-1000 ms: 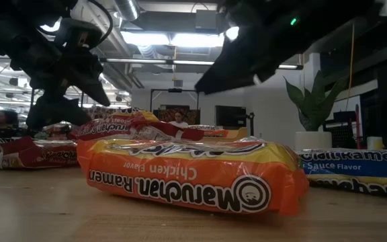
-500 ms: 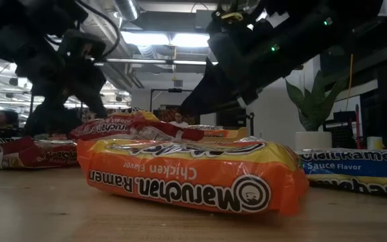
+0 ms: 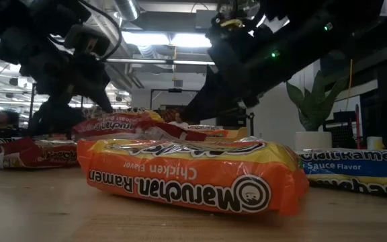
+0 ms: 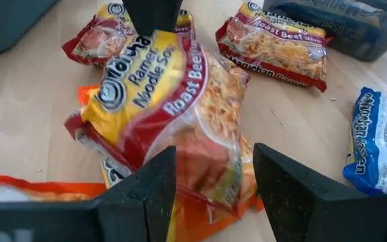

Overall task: Sort Maruchan noodles
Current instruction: Put the pack of red ramen noodle soup into the teal blue bin

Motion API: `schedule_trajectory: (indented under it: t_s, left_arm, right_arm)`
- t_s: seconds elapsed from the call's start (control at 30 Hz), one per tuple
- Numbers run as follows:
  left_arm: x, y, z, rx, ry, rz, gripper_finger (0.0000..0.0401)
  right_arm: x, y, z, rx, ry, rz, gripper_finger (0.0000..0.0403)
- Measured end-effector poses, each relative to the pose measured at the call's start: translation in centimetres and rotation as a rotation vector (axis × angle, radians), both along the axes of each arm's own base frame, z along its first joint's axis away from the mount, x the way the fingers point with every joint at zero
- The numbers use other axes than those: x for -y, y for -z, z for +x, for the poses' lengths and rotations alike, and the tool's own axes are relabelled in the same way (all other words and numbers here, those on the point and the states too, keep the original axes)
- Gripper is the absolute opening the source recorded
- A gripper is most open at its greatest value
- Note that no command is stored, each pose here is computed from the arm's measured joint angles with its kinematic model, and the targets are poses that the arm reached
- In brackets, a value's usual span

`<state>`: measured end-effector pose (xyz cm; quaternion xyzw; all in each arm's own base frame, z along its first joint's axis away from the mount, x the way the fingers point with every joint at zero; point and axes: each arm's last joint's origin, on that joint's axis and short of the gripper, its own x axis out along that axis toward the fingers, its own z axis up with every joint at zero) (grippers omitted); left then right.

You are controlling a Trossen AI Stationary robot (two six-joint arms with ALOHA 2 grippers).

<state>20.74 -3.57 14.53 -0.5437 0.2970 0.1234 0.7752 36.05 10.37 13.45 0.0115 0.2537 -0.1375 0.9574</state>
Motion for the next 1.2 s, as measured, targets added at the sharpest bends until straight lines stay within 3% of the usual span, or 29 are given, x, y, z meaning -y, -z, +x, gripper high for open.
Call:
schedule_trajectory:
  t_s: [0.27,0.5,0.97,1.2]
  left_arm:
    - [0.0,0.1,0.2,0.003,-0.017,-0.019,0.0210]
    - [0.0,1.0,-0.2,-0.092,-0.012,-0.001,0.0210]
    - [0.0,0.1,0.7,0.040,-0.011,-0.056,0.0210]
    - [0.1,0.8,1.2,0.040,-0.017,-0.065,0.0210]
  right_arm:
    - [0.2,0.8,0.2,-0.005,-0.003,0.004,0.0184]
    - [0.3,2.0,0.6,-0.022,-0.007,0.009,0.0184]
    - [0.5,3.0,0.6,-0.046,0.004,-0.001,0.0184]
    - [0.4,3.4,0.9,-0.030,-0.001,0.007,0.0184]
